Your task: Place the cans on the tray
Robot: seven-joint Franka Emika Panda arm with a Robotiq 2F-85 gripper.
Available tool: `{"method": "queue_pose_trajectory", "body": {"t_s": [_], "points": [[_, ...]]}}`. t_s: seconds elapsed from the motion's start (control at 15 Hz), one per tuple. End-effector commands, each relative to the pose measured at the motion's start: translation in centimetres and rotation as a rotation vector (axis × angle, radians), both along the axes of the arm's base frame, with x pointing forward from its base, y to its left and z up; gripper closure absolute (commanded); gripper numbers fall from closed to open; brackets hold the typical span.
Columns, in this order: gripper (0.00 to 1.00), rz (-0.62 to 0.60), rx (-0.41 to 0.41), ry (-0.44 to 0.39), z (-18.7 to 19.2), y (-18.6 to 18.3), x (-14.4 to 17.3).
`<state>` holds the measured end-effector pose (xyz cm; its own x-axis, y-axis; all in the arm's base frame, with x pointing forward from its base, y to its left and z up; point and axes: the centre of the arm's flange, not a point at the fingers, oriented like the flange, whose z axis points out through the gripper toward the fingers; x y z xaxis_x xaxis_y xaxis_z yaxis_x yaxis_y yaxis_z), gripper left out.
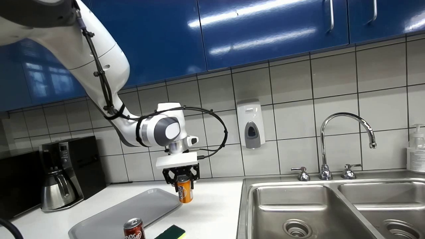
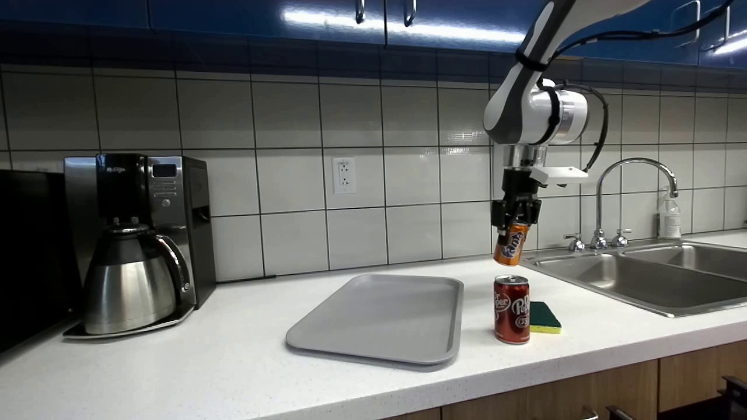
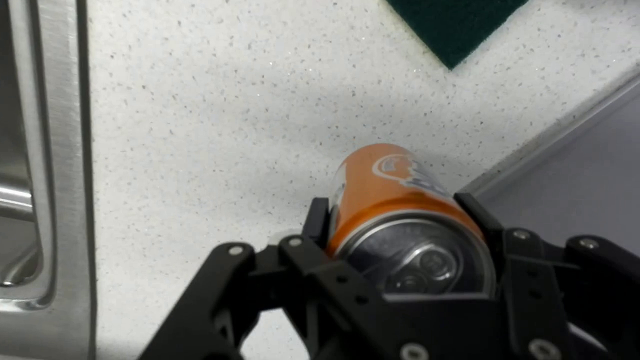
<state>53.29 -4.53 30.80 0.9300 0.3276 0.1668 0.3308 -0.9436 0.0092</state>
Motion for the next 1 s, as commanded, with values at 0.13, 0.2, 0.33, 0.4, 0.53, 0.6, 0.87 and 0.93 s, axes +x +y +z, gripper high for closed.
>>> {"method": "queue_pose_trajectory", "body": {"t_s": [0.13, 0.2, 0.33, 0.4, 0.53, 0.6, 0.87, 0.93], "points": [[0.61, 0.104, 0.015, -0.037, 1.4, 1.8, 0.7], [0.61, 0.118, 0.015, -0.037, 1.4, 2.2, 0.9], [0.61, 0.143, 0.012, -0.036, 1.4, 3.0, 1.1], [0.61, 0.153, 0.01, -0.036, 1.4, 3.4, 1.3], [0.61, 0.168, 0.008, -0.034, 1.3, 4.3, 1.6], [0.61, 0.176, 0.007, -0.034, 1.3, 4.8, 1.7], [0.61, 0.208, 0.0, -0.029, 1.0, 6.6, 2.2], [0.61, 0.217, -0.001, -0.027, 0.9, 7.0, 2.3]]}}
